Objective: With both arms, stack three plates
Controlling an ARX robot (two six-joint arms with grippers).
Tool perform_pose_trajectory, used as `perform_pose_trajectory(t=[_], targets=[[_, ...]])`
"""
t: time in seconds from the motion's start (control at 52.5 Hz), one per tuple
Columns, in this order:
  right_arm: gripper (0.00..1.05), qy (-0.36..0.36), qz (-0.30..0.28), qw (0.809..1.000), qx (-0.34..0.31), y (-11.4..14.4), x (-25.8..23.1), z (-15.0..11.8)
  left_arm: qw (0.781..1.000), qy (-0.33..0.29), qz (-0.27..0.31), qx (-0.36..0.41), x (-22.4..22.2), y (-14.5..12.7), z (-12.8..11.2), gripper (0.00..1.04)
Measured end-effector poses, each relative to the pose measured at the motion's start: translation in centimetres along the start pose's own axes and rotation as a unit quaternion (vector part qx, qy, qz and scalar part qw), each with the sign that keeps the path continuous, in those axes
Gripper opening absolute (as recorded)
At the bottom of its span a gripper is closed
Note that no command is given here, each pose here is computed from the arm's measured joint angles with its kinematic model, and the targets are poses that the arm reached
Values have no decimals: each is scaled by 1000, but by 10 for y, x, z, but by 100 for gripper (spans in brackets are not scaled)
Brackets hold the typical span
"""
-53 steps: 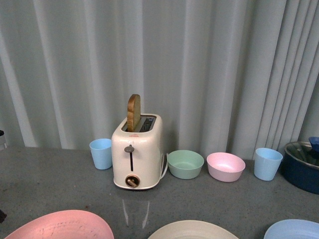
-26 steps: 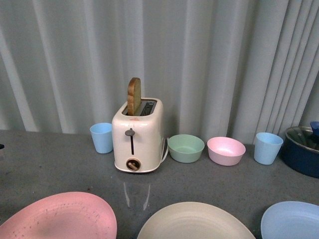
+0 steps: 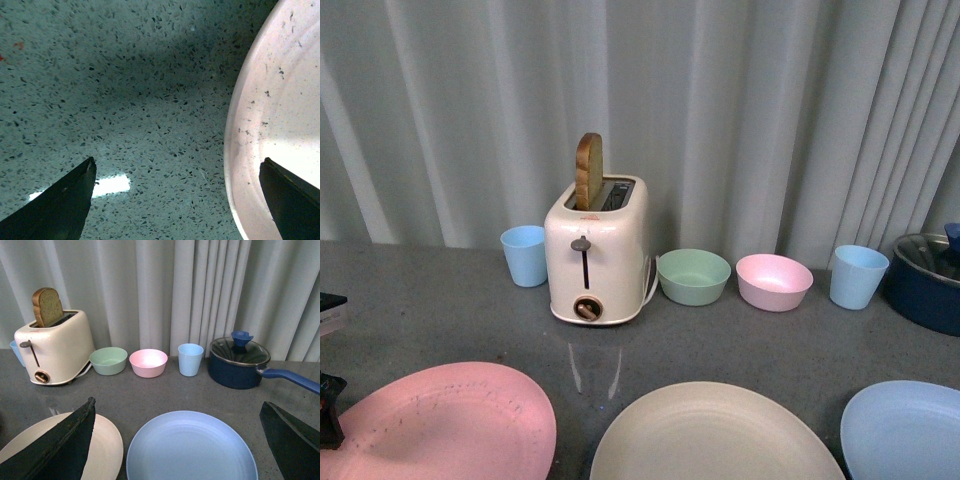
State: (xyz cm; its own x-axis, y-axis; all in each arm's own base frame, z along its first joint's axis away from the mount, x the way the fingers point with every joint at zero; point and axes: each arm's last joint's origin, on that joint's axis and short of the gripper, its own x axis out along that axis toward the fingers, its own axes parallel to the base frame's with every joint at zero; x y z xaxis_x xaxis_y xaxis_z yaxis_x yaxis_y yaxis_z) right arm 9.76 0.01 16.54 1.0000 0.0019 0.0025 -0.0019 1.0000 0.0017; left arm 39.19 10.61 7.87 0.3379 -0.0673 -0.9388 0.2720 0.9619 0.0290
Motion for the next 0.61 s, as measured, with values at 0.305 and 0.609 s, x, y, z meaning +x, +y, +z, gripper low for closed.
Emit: perform_pose_trajectory(t=[0.305, 0.609], targets=[[97, 0, 0, 1000, 0, 0, 0, 0, 1000, 7, -4, 1, 9, -7, 1, 85], [97, 0, 0, 1000, 0, 0, 0, 0, 1000, 10, -11, 3, 13, -12, 2, 24]])
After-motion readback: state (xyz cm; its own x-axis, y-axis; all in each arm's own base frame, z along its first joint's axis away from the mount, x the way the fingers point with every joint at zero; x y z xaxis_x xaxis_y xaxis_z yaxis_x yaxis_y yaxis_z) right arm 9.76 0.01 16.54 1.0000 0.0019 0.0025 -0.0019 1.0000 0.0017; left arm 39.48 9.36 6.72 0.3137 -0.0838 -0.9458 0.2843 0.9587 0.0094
